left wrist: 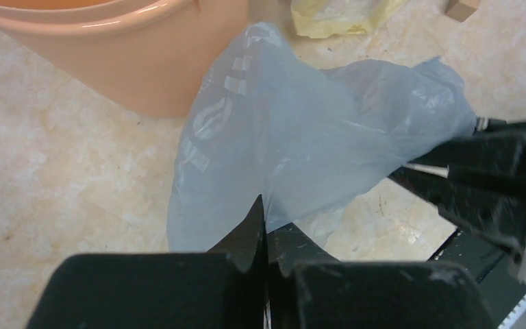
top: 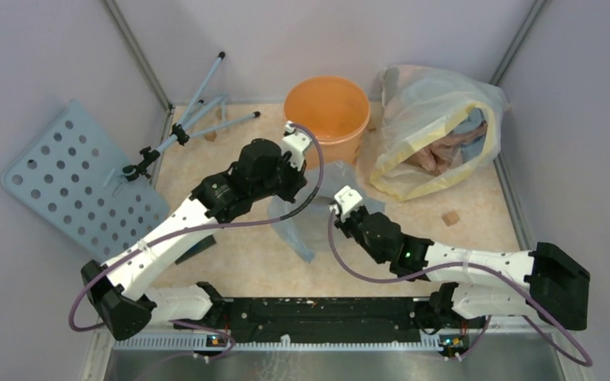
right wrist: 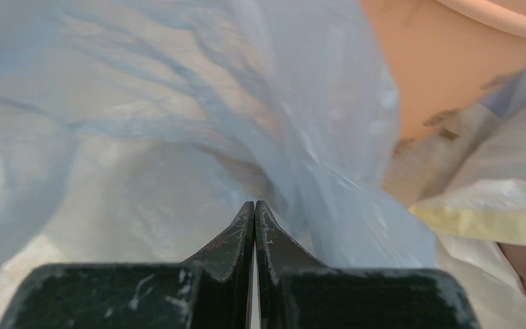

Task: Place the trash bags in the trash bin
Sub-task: Unfold the trash bag at the center of the board.

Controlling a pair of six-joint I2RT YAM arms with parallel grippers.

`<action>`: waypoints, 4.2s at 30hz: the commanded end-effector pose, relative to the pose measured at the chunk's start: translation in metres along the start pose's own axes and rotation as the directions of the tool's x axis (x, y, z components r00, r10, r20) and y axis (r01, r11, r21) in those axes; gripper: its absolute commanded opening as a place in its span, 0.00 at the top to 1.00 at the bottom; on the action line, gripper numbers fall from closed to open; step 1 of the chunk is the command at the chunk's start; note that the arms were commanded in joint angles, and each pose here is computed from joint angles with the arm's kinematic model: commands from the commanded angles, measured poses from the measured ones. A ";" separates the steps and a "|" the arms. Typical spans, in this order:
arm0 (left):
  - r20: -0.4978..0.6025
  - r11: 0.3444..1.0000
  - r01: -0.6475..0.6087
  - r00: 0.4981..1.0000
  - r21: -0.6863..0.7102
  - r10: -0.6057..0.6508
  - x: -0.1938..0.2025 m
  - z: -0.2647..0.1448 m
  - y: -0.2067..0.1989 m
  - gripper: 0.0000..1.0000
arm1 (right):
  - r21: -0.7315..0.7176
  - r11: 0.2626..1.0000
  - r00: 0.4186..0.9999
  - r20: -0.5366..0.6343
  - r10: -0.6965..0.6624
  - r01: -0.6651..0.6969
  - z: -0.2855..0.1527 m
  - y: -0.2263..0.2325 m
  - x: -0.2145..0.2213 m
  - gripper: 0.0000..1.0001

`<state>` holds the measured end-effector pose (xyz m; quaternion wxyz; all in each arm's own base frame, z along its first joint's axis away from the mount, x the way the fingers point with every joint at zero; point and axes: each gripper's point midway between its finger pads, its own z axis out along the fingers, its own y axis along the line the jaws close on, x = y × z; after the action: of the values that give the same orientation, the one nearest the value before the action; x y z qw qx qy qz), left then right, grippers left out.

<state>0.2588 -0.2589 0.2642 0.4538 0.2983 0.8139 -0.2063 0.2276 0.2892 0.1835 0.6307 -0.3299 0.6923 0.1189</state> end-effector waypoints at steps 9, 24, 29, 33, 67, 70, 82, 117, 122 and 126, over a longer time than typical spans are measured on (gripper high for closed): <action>0.080 0.970 0.051 0.994 0.238 -0.072 -0.025 -0.027 -0.038 1.00 | -0.009 0.999 0.990 0.134 0.045 -0.044 0.015 -0.009 -0.019 1.00; 0.051 0.928 0.145 0.984 0.344 -0.173 -0.025 -0.010 -0.043 1.00 | -0.084 0.995 0.972 0.234 -0.033 0.054 0.028 0.033 -0.032 1.00; 0.040 0.930 0.165 0.981 0.329 -0.188 -0.023 -0.006 -0.039 1.00 | -0.130 0.991 0.968 0.249 0.037 -0.004 0.022 0.037 -0.049 1.00; 0.034 0.936 0.167 0.982 0.311 -0.186 -0.022 -0.005 -0.035 1.00 | -0.033 0.998 0.972 0.228 0.056 -0.050 0.006 0.007 -0.049 1.00; 0.032 0.925 0.181 0.979 0.334 -0.203 -0.024 -0.002 -0.036 1.00 | -0.354 0.928 0.928 0.295 0.227 -0.115 -0.101 -0.007 -0.070 0.61; 0.028 0.924 0.184 0.978 0.336 -0.206 -0.024 0.000 -0.036 1.00 | -0.350 0.930 0.930 0.296 0.219 -0.108 -0.093 -0.005 -0.074 0.63; 0.048 0.950 0.163 0.982 0.265 -0.182 -0.033 -0.012 -0.024 1.00 | 0.637 0.635 0.899 0.290 0.327 -0.436 -0.133 -0.180 -0.017 0.22; 0.032 0.944 0.174 0.981 0.281 -0.190 -0.034 -0.008 -0.026 1.00 | -0.398 0.914 0.956 0.232 0.178 -0.074 -0.072 0.054 -0.120 1.00; 0.035 0.940 0.175 0.980 0.294 -0.194 -0.037 -0.009 -0.029 1.00 | -0.264 0.956 0.965 0.194 0.178 -0.124 -0.043 0.051 -0.100 1.00; 0.042 0.938 0.175 0.980 0.299 -0.196 -0.038 -0.010 -0.030 1.00 | -0.121 0.983 0.967 0.198 0.163 -0.140 -0.021 0.040 -0.089 1.00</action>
<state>0.2463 -0.2819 0.2813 0.3913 0.2753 0.8003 -0.3615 0.1568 0.3358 0.2360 0.6056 -0.3809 0.6442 0.2705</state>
